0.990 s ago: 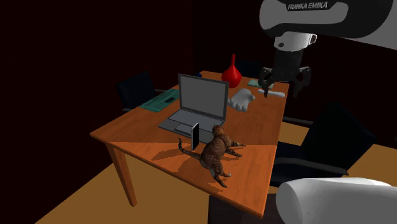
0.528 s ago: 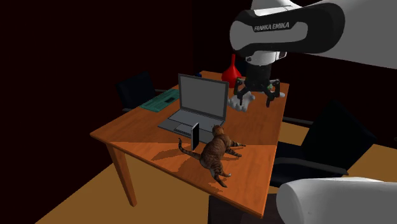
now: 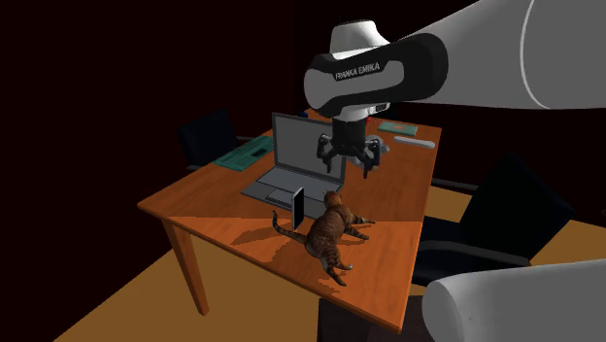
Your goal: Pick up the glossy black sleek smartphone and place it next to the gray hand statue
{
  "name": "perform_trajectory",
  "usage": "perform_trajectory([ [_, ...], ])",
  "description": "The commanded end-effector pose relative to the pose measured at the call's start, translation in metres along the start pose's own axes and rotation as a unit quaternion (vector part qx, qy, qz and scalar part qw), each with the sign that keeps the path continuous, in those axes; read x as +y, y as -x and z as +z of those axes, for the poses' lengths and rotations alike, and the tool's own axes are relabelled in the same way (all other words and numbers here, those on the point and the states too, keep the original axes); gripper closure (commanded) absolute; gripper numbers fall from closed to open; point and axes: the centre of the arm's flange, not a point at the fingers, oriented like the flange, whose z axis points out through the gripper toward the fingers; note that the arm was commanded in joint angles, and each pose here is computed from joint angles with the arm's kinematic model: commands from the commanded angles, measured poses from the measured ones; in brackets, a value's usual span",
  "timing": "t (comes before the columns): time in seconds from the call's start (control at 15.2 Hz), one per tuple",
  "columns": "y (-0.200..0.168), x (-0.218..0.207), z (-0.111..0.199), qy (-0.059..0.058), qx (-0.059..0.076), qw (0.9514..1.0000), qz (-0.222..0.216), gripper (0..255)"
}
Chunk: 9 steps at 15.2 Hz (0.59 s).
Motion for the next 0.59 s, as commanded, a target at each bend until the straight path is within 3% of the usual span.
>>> perform_trajectory([
  [0.0, 0.001, -0.024, 0.014, -0.003, 0.002, 0.9999, 0.012, 0],
  [0.53, 0.005, -0.117, 0.059, -0.01, 0.011, 0.9983, 0.057, 0],
])
